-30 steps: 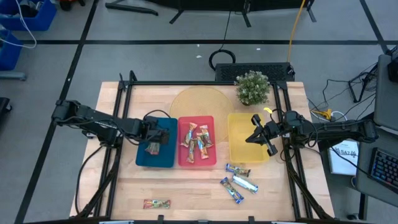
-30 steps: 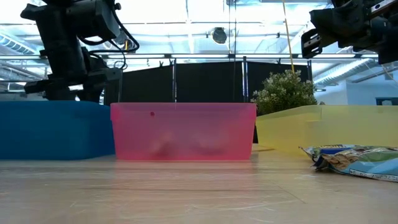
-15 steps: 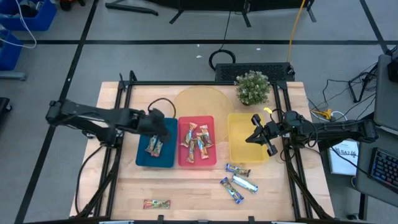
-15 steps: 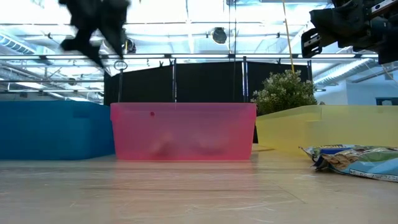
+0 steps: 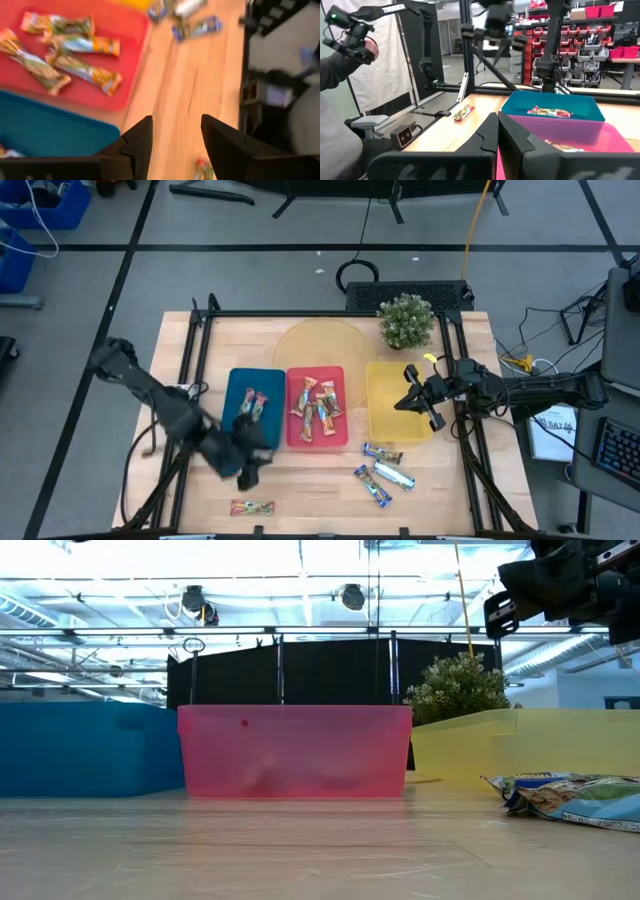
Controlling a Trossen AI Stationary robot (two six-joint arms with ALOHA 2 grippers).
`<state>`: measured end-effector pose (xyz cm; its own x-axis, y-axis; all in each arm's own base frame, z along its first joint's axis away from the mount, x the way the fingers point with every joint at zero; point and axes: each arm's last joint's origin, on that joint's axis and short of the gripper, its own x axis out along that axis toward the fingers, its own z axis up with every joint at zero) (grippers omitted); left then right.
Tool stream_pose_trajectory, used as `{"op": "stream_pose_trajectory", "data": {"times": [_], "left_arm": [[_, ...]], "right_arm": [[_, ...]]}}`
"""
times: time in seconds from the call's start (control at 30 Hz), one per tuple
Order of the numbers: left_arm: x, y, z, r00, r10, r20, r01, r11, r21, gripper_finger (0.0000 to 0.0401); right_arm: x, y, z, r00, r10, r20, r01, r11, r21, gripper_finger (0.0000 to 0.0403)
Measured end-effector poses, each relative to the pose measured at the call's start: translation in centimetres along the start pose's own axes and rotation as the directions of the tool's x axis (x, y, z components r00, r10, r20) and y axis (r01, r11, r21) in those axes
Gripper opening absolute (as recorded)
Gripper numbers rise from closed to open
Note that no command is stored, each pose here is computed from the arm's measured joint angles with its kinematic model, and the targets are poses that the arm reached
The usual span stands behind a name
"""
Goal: Pick and place Granola Bars by type
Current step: Put the red granola bar into the blue bin
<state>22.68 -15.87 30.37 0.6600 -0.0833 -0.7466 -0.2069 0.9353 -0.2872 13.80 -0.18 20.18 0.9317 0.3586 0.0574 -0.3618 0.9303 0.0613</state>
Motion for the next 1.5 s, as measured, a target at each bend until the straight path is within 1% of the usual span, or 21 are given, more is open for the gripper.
{"op": "stream_pose_trajectory", "data": {"times": [0.07, 0.13, 0.2, 0.3, 0.43, 0.5, 0.57, 0.6, 0.7, 0.8, 0.9, 1.13, 1.23, 1.5], "left_arm": [[1.2, -1.1, -1.4, 0.999, 0.039, -0.023, -0.037, 0.998, 0.047, 0.0179], [2.6, -1.9, -2.7, 0.996, 0.075, -0.053, -0.071, 0.995, 0.073, 0.0188], [3.8, -2.6, -3.7, 0.992, 0.078, -0.103, -0.069, 0.994, 0.085, 0.0196], [5.7, -3.5, -5.6, 0.967, 0.066, -0.245, -0.039, 0.993, 0.113, 0.0204], [7.1, -4.8, -8.1, 0.914, 0.013, -0.405, -0.009, 1.0, 0.012, 0.0207], [7.5, -5.3, -9.5, 0.881, 0.01, -0.473, -0.015, 1.0, -0.006, 0.0207], [7.7, -5.7, -10.7, 0.863, 0.019, -0.505, -0.026, 1.0, -0.007, 0.0207], [7.7, -5.9, -11.2, 0.86, 0.025, -0.51, -0.029, 1.0, 0.001, 0.0207], [7.9, -6.4, -12.4, 0.874, 0.06, -0.481, -0.043, 0.998, 0.047, 0.0207], [8.0, -6.6, -13.1, 0.891, 0.089, -0.444, -0.047, 0.993, 0.105, 0.0207], [8.4, -6.8, -13.5, 0.9, 0.094, -0.425, -0.048, 0.992, 0.116, 0.0207], [9.8, -6.9, -14.5, 0.89, 0.112, -0.443, -0.08, 0.993, 0.089, 0.0207], [10.2, -6.9, -14.9, 0.889, 0.128, -0.44, -0.088, 0.99, 0.11, 0.0207], [12.2, -6.6, -16.7, 0.85, 0.192, -0.491, -0.131, 0.979, 0.155, 0.0207]], "right_arm": [[0.0, 0.0, -0.1, 1.0, -0.001, -0.007, 0.001, 1.0, 0.006, 0.0], [0.0, 0.0, -0.2, 1.0, -0.001, -0.017, 0.002, 1.0, 0.011, 0.0], [0.0, 0.0, -0.3, 1.0, -0.003, -0.031, 0.003, 1.0, 0.018, 0.0], [0.0, 0.0, -0.3, 0.999, -0.003, -0.032, 0.004, 1.0, 0.019, 0.0], [0.0, 0.0, -0.4, 0.999, -0.004, -0.036, 0.005, 1.0, 0.028, 0.0], [0.0, 0.0, -0.5, 0.999, -0.005, -0.047, 0.006, 1.0, 0.031, 0.0], [0.0, 0.0, -0.6, 0.999, -0.006, -0.053, 0.008, 1.0, 0.029, 0.0], [0.0, 0.0, -0.6, 0.999, -0.006, -0.053, 0.008, 1.0, 0.028, 0.0], [0.0, 0.0, -0.6, 0.999, -0.006, -0.052, 0.007, 1.0, 0.026, 0.0], [0.0, 0.0, -0.5, 0.999, -0.006, -0.052, 0.007, 1.0, 0.026, 0.0], [0.0, -0.1, -0.6, 0.999, -0.007, -0.053, 0.008, 1.0, 0.026, 0.0], [0.0, -0.1, -0.5, 0.999, -0.007, -0.052, 0.007, 1.0, 0.018, 0.0], [0.0, 0.0, -0.6, 0.999, -0.006, -0.052, 0.007, 1.0, 0.018, 0.0], [0.0, -0.1, -0.6, 0.999, -0.007, -0.053, 0.008, 1.0, 0.021, 0.0]]}}
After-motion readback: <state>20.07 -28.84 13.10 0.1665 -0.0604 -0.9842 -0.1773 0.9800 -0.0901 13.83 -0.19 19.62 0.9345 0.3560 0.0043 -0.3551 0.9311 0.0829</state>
